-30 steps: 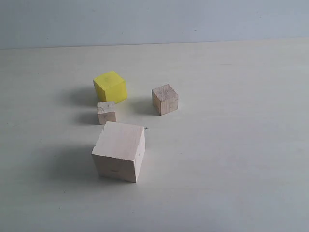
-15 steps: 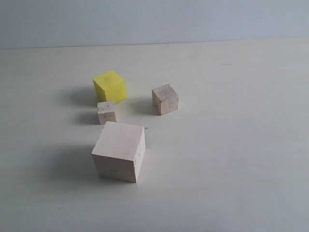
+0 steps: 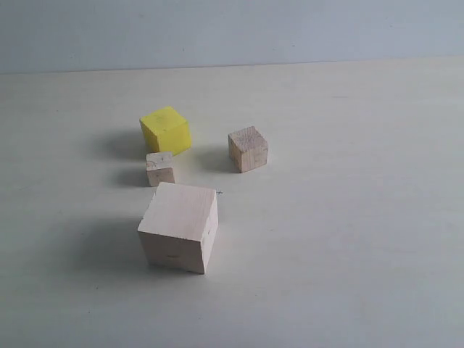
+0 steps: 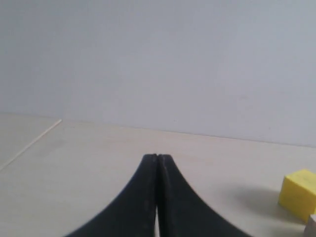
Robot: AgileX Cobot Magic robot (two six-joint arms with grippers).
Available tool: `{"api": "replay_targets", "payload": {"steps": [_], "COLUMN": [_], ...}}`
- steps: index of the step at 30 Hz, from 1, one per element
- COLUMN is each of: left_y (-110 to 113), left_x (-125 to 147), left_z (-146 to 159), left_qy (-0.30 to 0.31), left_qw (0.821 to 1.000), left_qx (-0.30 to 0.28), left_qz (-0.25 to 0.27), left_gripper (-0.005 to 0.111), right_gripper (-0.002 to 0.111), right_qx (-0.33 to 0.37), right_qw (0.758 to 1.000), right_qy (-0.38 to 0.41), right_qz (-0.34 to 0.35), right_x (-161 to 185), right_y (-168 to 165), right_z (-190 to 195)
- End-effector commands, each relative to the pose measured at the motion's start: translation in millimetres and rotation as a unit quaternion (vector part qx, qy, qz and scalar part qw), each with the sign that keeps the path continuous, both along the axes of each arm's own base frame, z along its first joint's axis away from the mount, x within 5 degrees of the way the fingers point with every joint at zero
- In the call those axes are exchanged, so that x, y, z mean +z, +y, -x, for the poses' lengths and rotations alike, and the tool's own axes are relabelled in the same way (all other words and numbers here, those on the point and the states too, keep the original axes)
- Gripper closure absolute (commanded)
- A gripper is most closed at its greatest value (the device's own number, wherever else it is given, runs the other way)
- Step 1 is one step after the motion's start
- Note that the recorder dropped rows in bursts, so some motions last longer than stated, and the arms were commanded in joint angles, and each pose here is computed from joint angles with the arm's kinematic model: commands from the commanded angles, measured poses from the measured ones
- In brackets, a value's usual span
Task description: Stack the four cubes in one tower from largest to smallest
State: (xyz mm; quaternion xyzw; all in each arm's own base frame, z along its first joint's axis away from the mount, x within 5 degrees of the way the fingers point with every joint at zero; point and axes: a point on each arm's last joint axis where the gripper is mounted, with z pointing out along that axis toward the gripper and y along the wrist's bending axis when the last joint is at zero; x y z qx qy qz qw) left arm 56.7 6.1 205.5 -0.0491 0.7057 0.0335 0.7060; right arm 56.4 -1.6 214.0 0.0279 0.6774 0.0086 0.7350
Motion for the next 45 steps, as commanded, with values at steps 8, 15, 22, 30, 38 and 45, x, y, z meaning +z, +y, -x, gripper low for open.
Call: {"api": "replay_targets", "payload": {"steps": [8,15,22,30,38,45], "left_y": [0,1,6,-1,-7,-31], "left_x": [2,7,20,50,111,131], "left_z": [1,1,4,9,1,-26], "left_qy": [0.006,-0.047,-0.133,-0.104,-0.068,0.086], "left_qw": [0.989,0.997,0.982,0.987,0.991,0.976], "left_qx": [0.002,0.001,0.018,-0.015,-0.054,-0.194], "left_qz": [-0.149,0.058,0.135,0.121,0.098,0.045], "left_gripper": [0.107,0.107,0.107,0.107,0.107,0.107], "right_gripper": [0.108,0.108,0.108,0.108,0.108,0.108], "right_qx": [-0.007,-0.005,0.000,0.012,0.093,0.190], "right_qw": [0.996,0.974,0.964,0.976,0.989,0.971], "right_qy": [-0.094,-0.226,-0.265,-0.214,-0.095,0.121], "right_qz": [0.003,-0.022,-0.028,-0.033,-0.061,-0.079], "right_x": [16,38,71,130,159,151], "right_y": [-1,-2,-1,0,10,40], "right_z": [3,13,23,29,-6,-48]}}
